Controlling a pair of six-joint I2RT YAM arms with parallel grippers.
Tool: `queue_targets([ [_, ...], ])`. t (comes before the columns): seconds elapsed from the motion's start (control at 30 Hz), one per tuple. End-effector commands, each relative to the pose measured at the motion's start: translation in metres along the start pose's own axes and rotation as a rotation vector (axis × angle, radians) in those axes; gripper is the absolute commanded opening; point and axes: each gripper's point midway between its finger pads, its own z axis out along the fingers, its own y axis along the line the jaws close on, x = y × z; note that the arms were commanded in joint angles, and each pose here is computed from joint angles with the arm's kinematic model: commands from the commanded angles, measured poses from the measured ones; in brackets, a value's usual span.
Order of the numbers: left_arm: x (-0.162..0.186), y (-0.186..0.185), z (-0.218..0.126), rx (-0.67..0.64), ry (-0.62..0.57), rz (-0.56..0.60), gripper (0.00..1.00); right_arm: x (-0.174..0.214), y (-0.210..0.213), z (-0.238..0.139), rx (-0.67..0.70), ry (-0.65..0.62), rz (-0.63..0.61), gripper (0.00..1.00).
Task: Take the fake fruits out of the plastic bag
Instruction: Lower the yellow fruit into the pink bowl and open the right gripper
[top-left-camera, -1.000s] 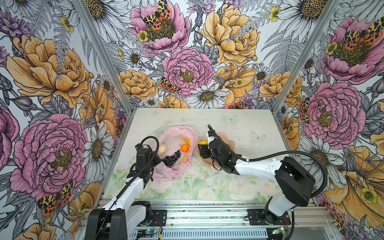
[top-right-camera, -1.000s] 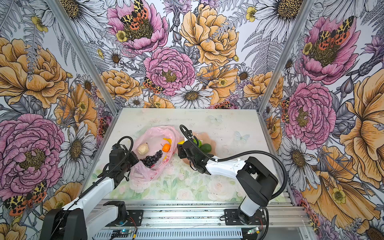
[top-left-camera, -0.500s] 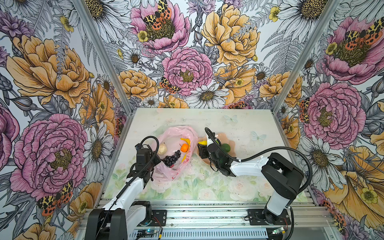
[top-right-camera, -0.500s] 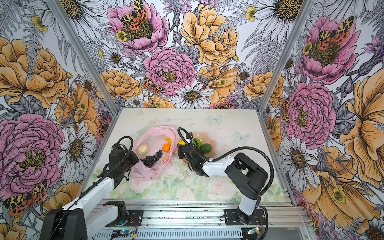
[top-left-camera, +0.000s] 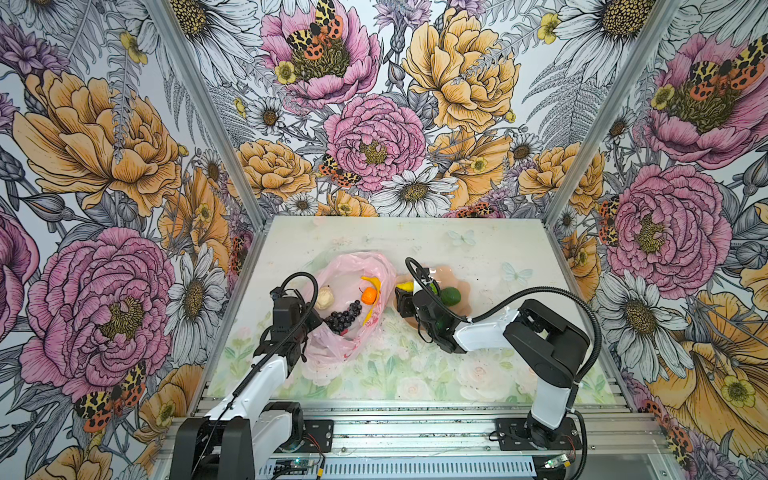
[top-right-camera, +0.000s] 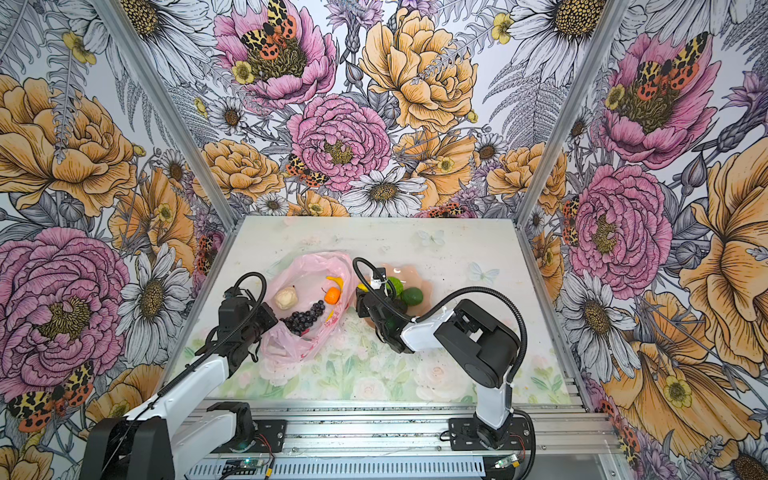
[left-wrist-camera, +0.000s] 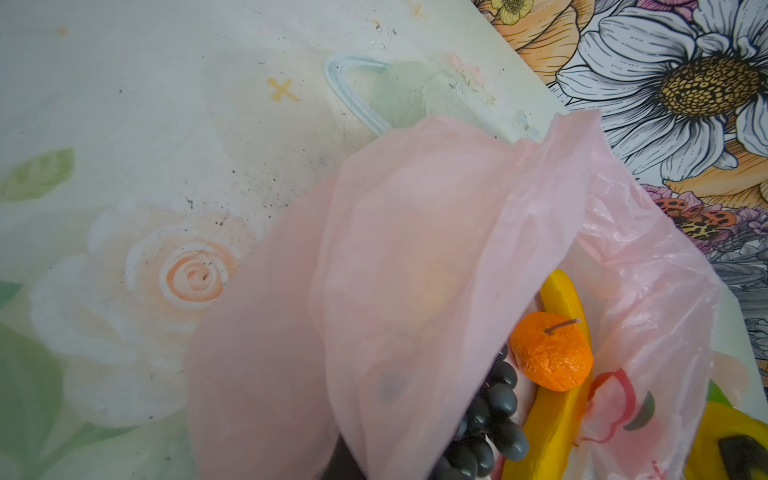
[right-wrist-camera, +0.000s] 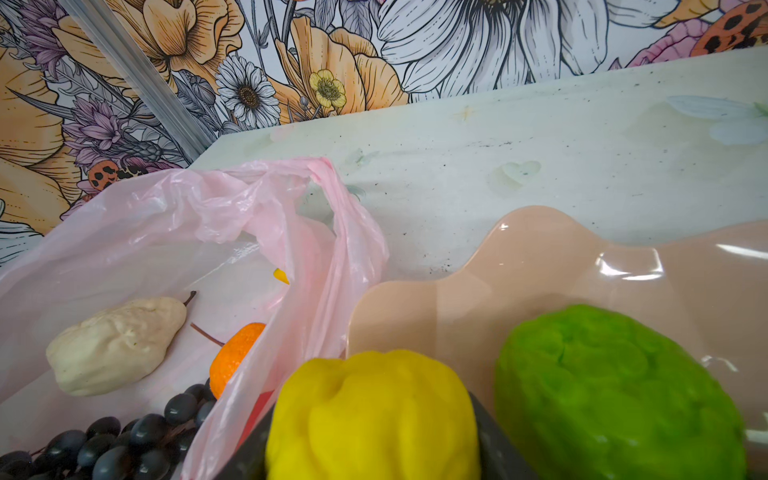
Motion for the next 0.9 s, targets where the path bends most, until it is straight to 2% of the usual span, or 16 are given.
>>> queue_targets([
  [0.0, -0.002, -0.002, -0.001, 0.010, -0.023, 0.020, 0.00, -0.005, 0.002, 0.004, -0.024, -0.029, 0.030, 0.63],
  [0.33, -0.004, 0.000, -0.004, -0.002, -0.036, 0.017, 0.00, 0.003, -0.004, -0.002, -0.032, 0.009, 0.055, 0.72],
  [0.87, -0.006, 0.003, -0.006, -0.012, -0.046, 0.012, 0.00, 0.009, 0.005, -0.022, -0.097, 0.105, 0.042, 0.76],
])
